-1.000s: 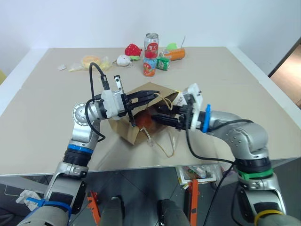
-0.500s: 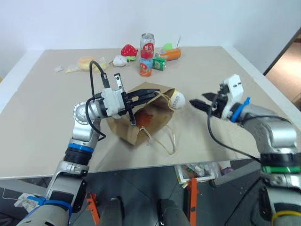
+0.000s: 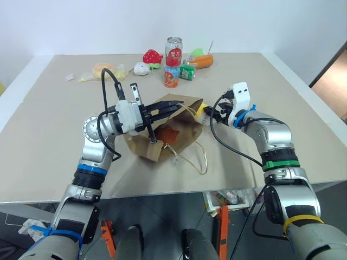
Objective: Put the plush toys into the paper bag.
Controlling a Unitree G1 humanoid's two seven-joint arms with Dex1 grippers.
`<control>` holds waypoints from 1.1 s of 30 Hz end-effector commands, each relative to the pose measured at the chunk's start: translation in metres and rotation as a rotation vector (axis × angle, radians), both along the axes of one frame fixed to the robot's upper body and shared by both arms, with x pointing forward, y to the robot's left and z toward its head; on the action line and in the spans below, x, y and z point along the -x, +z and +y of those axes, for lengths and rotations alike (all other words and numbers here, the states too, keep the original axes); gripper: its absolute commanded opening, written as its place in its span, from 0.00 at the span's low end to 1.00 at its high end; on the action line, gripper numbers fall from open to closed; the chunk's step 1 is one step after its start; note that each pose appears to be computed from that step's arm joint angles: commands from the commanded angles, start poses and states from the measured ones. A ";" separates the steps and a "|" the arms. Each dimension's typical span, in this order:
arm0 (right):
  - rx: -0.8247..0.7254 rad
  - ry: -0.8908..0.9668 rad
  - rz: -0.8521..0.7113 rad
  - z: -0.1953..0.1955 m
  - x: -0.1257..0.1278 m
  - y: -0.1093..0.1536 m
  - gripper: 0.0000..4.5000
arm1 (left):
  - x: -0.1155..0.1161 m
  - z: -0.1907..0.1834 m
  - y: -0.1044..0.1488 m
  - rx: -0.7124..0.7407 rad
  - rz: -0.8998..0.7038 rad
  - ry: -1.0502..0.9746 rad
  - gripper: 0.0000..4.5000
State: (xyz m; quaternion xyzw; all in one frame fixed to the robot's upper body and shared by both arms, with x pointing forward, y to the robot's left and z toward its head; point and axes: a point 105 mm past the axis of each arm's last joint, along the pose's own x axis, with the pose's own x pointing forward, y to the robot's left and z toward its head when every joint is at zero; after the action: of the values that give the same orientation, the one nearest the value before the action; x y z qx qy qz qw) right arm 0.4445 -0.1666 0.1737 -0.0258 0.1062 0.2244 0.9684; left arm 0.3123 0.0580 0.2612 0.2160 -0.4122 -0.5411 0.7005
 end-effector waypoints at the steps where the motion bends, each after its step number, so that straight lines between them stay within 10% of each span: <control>1: -0.012 0.061 -0.021 0.013 0.000 0.011 0.80 | 0.005 0.005 0.011 0.022 -0.049 0.011 0.00; 6: -0.004 0.054 0.005 0.018 -0.001 0.000 0.75 | 0.005 0.005 0.010 0.021 -0.048 0.012 0.00; 17: 0.005 0.010 -0.031 0.000 0.003 0.005 0.00 | 0.004 0.003 0.010 0.019 -0.047 0.005 0.00; 33: 0.066 0.407 -0.143 -0.037 0.144 0.057 0.00 | 0.006 0.002 0.006 0.012 -0.038 -0.012 0.00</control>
State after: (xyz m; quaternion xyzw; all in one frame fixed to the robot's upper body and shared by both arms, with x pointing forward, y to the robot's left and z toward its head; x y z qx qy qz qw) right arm 0.3195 -0.2169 0.2058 -0.0749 0.0756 0.3651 0.9249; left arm 0.3119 0.0594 0.2587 0.2198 -0.4097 -0.5428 0.6994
